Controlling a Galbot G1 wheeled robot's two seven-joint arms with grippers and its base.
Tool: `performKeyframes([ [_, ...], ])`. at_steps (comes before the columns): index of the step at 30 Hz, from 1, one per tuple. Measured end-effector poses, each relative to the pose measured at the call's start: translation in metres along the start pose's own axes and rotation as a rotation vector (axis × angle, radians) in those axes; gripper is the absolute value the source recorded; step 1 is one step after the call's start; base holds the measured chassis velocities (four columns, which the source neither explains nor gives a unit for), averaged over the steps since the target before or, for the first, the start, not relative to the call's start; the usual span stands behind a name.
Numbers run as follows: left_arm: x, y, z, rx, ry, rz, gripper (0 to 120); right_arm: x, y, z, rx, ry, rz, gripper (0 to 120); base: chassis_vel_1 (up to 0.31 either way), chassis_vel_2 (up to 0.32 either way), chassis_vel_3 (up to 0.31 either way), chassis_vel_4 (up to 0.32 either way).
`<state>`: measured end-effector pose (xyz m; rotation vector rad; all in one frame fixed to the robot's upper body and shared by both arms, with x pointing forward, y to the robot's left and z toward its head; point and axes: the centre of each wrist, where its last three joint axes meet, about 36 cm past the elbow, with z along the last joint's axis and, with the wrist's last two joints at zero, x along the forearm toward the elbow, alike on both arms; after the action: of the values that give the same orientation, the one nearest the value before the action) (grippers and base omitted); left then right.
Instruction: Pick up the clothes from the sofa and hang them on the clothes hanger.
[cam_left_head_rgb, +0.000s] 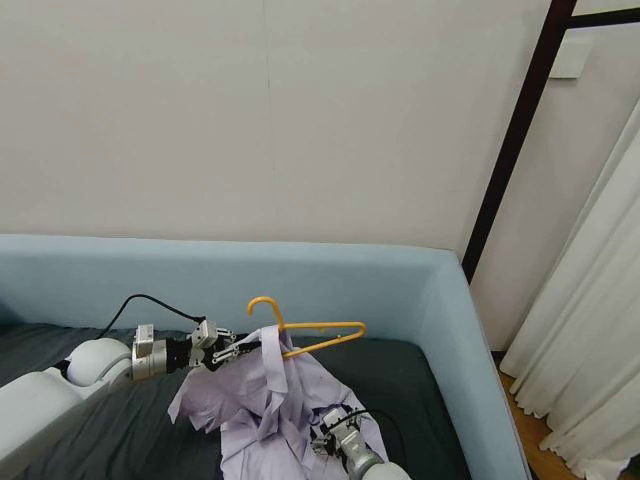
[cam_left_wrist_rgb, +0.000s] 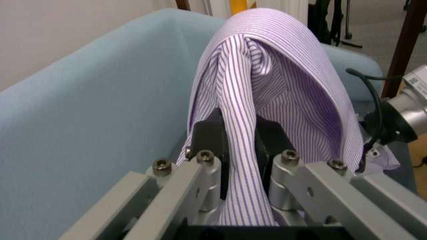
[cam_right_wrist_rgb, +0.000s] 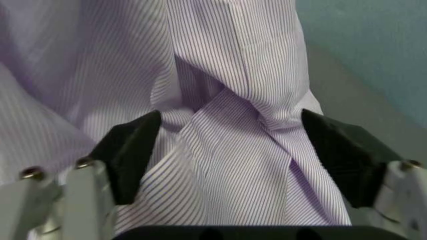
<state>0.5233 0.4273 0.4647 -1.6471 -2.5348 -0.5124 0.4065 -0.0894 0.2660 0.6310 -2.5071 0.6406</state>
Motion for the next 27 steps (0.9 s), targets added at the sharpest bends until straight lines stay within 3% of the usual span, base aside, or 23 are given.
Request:
performKeyframes([
  [10,0.002,0.002,-0.001,-0.003,-0.002,-0.005,8,-0.005,0.027,-0.009,0.063,0.090,0.035,79,0.000,0.000,0.000,0.000],
  [19,0.001,0.002,-0.002,-0.004,-0.006,-0.003,8,-0.017,0.027,-0.030,0.084,0.112,0.070,80,0.000,0.000,0.000,0.000],
  [27,0.004,0.004,-0.001,-0.006,-0.008,-0.009,8,-0.030,0.030,-0.055,-0.019,0.150,0.110,80,0.000,0.000,0.000,0.000],
])
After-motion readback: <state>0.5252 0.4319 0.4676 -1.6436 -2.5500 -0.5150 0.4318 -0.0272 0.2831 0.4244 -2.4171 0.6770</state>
